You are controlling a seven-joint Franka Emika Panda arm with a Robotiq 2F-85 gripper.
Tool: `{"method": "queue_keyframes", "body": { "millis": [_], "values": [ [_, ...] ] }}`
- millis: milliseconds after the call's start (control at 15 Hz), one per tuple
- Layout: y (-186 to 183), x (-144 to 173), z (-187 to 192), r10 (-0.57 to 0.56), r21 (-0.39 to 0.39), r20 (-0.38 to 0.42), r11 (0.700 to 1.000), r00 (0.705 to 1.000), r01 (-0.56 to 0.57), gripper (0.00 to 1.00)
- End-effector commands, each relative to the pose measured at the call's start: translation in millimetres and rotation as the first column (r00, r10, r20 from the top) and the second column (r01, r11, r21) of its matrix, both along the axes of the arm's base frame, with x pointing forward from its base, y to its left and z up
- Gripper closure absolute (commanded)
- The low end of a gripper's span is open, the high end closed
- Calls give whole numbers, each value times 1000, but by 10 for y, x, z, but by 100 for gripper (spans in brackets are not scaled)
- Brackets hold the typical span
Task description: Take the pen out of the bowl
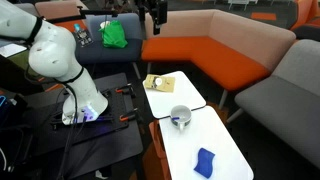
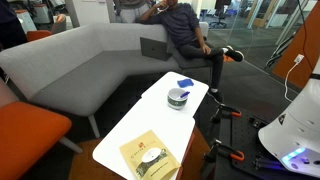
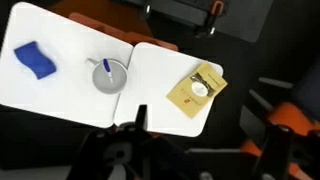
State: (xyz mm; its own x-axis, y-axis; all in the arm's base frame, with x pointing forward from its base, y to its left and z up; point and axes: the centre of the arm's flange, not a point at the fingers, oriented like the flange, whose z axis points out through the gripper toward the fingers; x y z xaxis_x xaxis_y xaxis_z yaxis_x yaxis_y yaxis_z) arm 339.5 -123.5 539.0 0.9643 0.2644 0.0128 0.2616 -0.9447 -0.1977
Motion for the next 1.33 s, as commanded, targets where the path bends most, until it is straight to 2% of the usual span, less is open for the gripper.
{"method": "queue_keyframes", "body": {
  "millis": [0, 400, 667, 800, 1000, 1133, 1267],
  "values": [
    [0, 0, 0, 0, 0, 0, 1000, 1000, 0, 0],
    [0, 0, 0, 0, 0, 0, 1000, 1000, 0, 0],
    [-13, 288, -170, 51, -60, -41, 997, 998, -53, 0],
    [0, 548, -371, 95, -116, -62, 988, 994, -102, 0],
    [-18, 1028, -833, 111, -202, -49, 972, 993, -119, 0],
    [-15, 1318, -1213, 95, -225, -65, 968, 993, -107, 0],
    [-4, 1525, -1604, 103, -209, -104, 970, 989, -123, 0]
  ]
}}
